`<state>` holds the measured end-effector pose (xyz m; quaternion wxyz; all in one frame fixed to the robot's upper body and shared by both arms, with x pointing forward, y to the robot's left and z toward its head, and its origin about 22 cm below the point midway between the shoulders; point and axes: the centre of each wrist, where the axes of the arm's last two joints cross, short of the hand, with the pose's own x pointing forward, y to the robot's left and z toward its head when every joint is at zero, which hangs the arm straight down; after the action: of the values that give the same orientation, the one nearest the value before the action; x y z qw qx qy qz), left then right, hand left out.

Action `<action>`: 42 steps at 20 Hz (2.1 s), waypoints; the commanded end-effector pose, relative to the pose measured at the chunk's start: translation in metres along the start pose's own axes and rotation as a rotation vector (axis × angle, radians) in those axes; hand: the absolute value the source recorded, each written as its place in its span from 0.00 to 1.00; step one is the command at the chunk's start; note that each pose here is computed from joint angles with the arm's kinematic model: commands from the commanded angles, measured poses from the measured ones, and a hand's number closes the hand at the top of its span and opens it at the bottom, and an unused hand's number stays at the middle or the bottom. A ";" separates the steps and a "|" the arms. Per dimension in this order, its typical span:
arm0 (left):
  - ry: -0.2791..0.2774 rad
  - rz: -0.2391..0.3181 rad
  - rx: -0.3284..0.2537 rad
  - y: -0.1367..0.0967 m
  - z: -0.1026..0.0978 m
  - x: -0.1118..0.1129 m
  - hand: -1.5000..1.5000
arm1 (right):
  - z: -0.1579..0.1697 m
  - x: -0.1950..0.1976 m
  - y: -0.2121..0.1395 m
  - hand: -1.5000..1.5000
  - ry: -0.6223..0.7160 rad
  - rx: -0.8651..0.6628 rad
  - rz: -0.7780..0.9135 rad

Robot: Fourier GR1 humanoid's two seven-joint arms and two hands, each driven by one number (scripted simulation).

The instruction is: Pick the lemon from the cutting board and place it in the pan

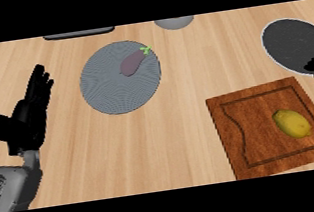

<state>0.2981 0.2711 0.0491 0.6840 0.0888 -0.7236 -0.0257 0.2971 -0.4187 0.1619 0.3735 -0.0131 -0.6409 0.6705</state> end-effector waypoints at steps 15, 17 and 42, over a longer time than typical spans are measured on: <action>-0.005 0.001 0.008 0.011 -0.014 -0.002 0.50 | -0.038 -0.037 0.039 0.00 -0.063 0.219 -0.011; 0.004 0.000 -0.016 0.016 -0.002 0.014 0.50 | -0.035 -0.033 0.044 0.00 -0.052 0.244 -0.004; -0.008 -0.006 0.001 0.013 0.010 -0.001 0.50 | -0.086 -0.041 0.093 0.00 0.056 0.376 0.240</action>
<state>0.2937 0.2747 0.0491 0.6845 0.0905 -0.7230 -0.0236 0.3246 -0.3613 0.0640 0.3081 -0.0517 -0.5014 0.8068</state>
